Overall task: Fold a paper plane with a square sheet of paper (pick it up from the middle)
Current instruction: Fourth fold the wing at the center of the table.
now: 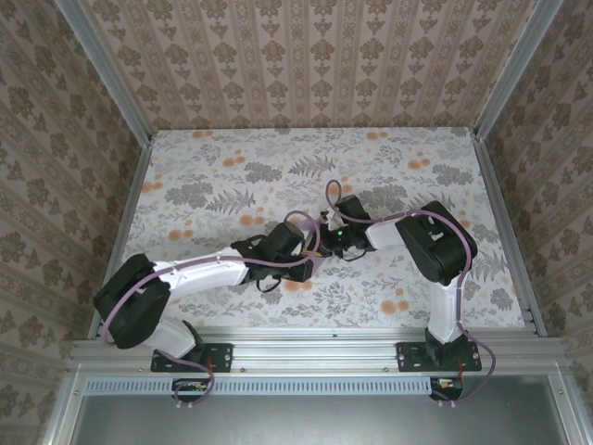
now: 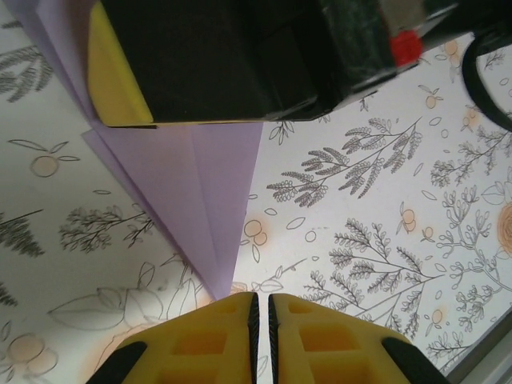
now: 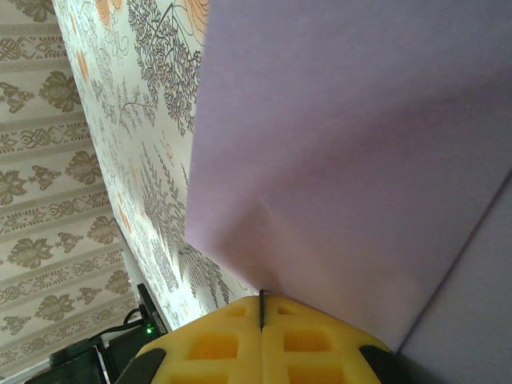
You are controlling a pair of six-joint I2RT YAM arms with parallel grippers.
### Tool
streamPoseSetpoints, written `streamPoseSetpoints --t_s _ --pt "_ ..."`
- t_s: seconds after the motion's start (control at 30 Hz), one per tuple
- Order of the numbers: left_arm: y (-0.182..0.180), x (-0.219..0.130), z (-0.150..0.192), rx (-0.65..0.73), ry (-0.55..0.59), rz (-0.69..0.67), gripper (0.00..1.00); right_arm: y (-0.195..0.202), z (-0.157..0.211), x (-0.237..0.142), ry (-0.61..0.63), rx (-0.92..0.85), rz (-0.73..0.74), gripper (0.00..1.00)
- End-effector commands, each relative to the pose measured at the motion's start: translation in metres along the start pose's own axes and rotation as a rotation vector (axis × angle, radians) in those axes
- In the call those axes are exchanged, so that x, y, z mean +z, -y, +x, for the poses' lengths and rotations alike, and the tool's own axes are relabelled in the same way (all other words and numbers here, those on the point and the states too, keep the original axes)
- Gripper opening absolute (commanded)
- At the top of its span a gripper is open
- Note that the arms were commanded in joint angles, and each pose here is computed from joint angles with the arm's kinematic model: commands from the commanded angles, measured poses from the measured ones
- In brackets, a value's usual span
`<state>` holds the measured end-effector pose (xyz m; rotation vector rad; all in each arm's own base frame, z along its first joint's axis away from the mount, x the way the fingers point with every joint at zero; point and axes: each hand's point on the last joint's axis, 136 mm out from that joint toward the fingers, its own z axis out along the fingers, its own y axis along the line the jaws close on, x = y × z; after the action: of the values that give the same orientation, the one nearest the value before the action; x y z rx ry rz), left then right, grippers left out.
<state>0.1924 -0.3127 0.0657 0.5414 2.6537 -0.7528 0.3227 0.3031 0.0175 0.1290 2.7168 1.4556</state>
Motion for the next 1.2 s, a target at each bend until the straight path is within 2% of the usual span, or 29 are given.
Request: streamPoseSetpoints --t_s 0.0,0.37,0.57,0.9,1.17 --pt "0.01 0.012 -0.01 0.012 0.006 0.064 0.15 0.043 0.011 0.006 -0.018 0.098 0.116 0.0" --pt "-0.018 0.042 -0.005 0.01 -0.015 0.016 0.14 0.039 0.01 0.005 -0.022 0.096 0.11 0.0" --pt "-0.034 0.054 0.012 0.01 -0.073 -0.02 0.13 0.037 0.005 0.003 -0.014 0.089 0.118 0.02" --pt "-0.065 0.053 0.055 0.014 -0.184 -0.128 0.12 0.038 -0.036 -0.013 0.073 0.081 0.165 0.07" --pt "-0.075 0.046 0.08 0.029 -0.232 -0.179 0.11 0.043 -0.074 -0.021 0.135 0.07 0.227 0.1"
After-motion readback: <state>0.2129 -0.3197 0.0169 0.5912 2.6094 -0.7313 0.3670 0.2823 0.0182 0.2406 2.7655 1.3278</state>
